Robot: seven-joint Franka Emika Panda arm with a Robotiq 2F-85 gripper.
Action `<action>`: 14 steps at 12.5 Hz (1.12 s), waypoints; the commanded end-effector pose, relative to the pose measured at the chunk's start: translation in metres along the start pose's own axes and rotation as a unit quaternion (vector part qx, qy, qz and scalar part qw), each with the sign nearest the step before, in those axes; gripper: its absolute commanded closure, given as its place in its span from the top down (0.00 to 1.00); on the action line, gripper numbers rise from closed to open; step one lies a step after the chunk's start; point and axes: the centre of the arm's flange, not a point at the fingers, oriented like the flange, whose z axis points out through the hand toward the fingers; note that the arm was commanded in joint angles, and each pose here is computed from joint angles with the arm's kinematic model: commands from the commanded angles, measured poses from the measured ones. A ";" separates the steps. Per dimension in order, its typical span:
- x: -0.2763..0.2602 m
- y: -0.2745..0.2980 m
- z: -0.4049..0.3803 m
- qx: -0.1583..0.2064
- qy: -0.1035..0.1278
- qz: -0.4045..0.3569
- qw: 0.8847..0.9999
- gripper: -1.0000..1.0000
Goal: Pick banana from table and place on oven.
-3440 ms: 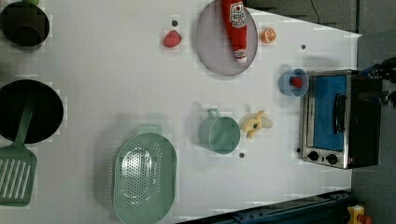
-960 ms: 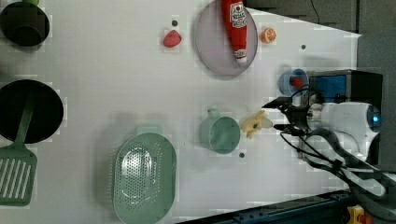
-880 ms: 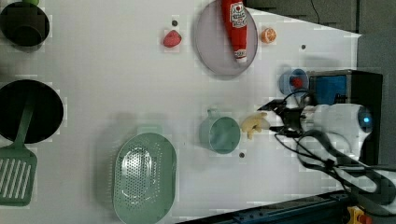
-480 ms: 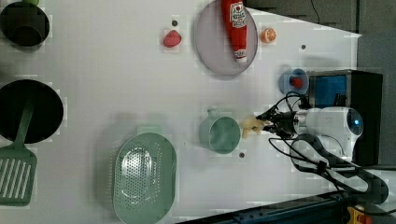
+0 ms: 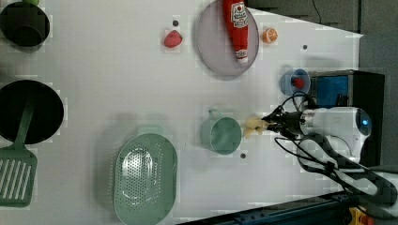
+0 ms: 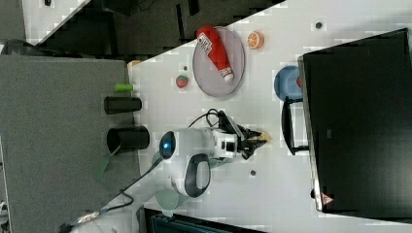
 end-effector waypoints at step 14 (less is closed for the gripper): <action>0.143 0.101 -0.340 0.051 0.013 -0.018 0.998 0.25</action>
